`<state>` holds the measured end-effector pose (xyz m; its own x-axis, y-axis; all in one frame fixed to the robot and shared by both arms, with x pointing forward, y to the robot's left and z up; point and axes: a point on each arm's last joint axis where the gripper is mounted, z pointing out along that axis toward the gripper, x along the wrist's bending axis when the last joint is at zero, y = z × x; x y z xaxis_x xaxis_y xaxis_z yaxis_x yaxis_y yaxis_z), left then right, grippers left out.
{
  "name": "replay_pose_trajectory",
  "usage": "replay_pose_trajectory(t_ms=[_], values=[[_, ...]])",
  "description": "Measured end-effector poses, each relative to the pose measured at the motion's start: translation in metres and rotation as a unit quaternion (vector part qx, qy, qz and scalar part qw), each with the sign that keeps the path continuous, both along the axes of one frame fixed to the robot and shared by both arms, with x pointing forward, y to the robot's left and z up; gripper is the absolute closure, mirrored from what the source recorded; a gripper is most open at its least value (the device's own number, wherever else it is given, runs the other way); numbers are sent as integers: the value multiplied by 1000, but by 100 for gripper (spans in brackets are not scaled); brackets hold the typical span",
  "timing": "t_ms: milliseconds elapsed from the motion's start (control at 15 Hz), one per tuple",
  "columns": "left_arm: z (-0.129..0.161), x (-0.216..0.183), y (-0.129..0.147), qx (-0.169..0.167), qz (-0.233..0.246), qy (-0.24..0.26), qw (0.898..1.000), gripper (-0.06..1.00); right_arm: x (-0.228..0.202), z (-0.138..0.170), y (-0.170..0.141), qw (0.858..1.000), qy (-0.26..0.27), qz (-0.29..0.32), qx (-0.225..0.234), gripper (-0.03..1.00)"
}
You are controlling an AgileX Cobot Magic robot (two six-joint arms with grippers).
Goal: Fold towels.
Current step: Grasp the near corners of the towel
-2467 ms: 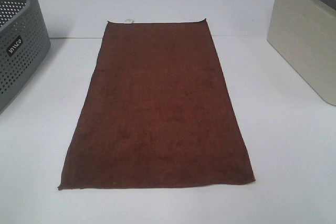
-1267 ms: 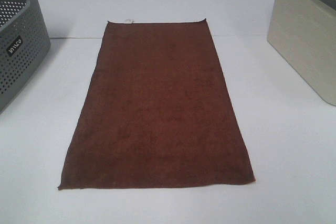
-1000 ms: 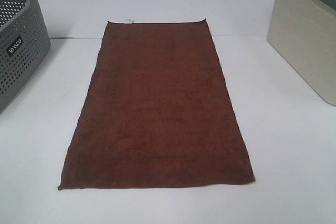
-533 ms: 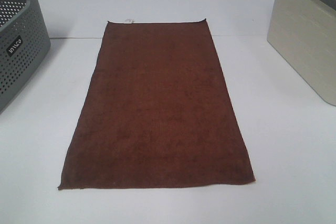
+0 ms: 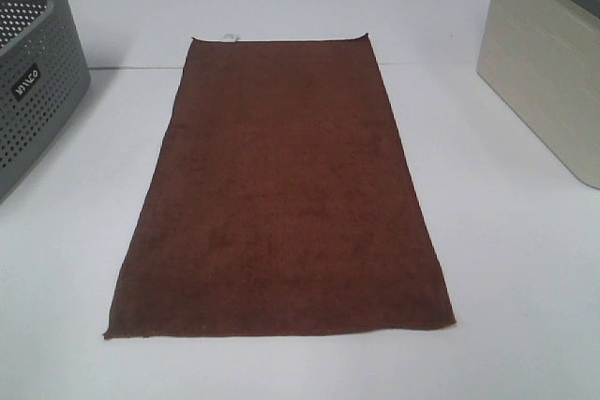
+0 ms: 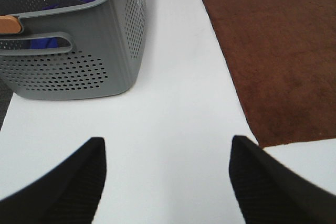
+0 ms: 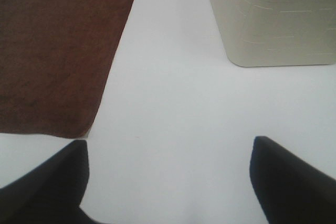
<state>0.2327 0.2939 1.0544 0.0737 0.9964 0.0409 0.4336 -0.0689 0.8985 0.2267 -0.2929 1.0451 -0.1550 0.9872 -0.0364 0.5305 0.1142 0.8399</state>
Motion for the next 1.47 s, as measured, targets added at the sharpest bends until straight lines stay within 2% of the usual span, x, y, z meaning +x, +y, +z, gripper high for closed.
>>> replay_pose_trajectory(t_ms=[1000, 1133, 1200, 1333, 1467], values=[[0, 0, 0, 0, 0, 0, 1000, 30, 0, 0, 0, 1000, 1, 1, 1, 18], [7, 1, 0, -2, 2, -29, 1000, 30, 1, 0, 0, 1000, 1, 1, 1, 18], [13, 3, 0, -13, 5, -62, 998, 30, 4, 4, 0, 1000, 1, -1, 3, 19], [21, 12, -2, -68, 9, -116, 991, 30, 18, 17, 1, 1000, -9, -14, 23, 20], [15, 38, -4, -117, 12, -92, 989, 30, 42, 27, 2, 999, 12, -28, 39, 20]])
